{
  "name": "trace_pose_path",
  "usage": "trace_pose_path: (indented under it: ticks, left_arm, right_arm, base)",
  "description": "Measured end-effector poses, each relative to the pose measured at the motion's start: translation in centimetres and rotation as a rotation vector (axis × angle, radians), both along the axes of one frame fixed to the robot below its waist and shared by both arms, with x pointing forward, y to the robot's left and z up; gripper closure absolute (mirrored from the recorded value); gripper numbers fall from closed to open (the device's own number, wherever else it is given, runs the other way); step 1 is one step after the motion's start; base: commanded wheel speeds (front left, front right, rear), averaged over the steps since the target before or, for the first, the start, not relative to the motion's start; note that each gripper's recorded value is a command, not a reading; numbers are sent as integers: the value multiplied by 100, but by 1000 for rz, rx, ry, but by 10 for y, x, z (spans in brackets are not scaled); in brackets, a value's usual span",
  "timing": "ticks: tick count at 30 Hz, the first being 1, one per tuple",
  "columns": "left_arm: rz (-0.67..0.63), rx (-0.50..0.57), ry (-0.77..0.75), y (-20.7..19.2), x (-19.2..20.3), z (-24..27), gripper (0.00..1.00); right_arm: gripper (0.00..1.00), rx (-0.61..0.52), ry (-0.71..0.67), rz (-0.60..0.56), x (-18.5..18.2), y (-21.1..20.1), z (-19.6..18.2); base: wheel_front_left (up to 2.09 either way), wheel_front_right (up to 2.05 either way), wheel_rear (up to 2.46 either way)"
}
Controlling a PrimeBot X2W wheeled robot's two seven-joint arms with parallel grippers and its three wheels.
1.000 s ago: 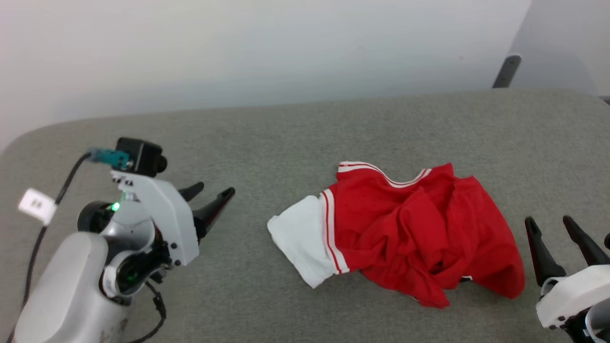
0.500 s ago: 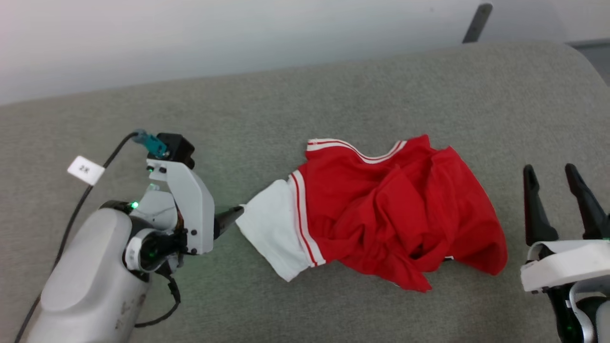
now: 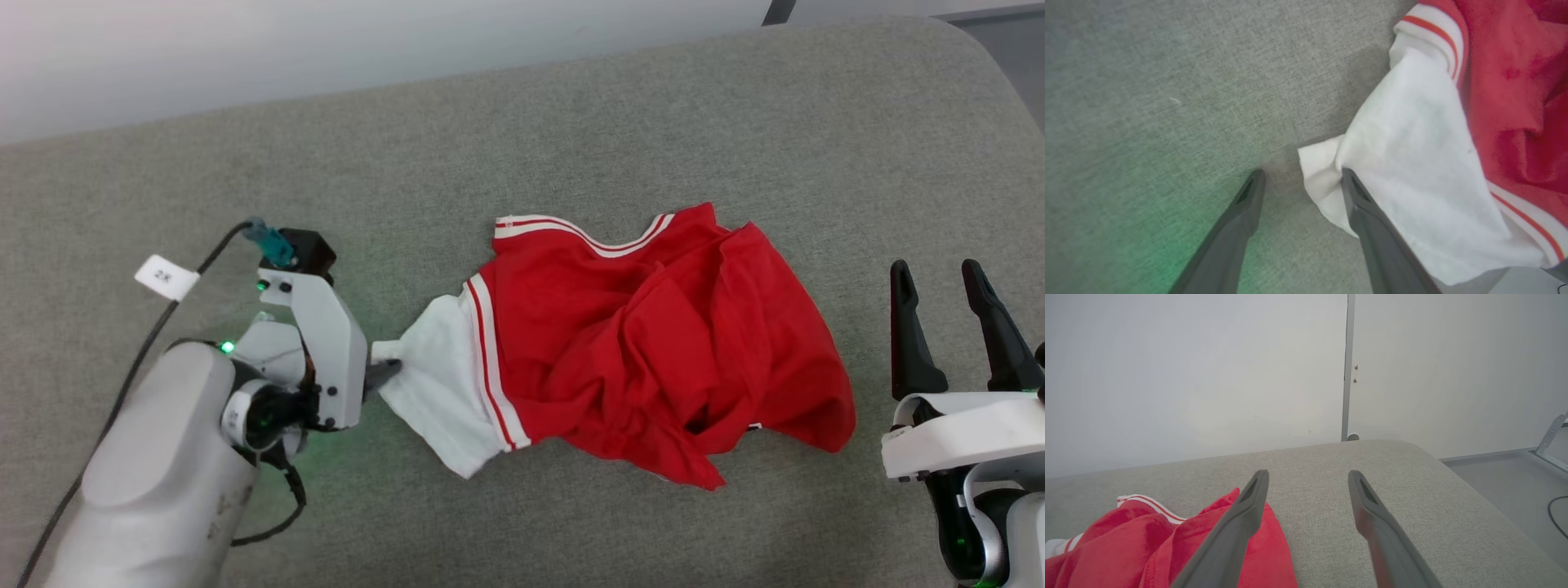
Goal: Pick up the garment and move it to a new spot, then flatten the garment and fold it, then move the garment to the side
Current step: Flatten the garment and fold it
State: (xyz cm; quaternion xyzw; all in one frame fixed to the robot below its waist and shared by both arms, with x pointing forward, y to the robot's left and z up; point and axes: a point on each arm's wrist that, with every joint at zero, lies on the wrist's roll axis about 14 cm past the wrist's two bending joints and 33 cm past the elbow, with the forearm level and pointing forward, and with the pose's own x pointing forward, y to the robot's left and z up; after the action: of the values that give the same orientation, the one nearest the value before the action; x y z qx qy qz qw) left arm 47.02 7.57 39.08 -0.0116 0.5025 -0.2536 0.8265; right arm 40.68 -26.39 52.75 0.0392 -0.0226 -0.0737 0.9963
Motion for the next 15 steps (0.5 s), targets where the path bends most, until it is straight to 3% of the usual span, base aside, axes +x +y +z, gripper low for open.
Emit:
trace_pose_path:
  ticks: [1,10,15]
  left_arm:
    - [6,2,7,2,0,-1,100]
    - [29,13,-1,15,3,1,100]
    - [85,46,-40,46,10,10,100]
  right_arm:
    - [0,0,1,-1,0,0,0]
    - [0,-3,1,4,5,-1,-1]
    - [0,-5,0,21,9,4,0]
  base:
    - [0,0,0]
    - [0,0,0]
    - [0,0,0]
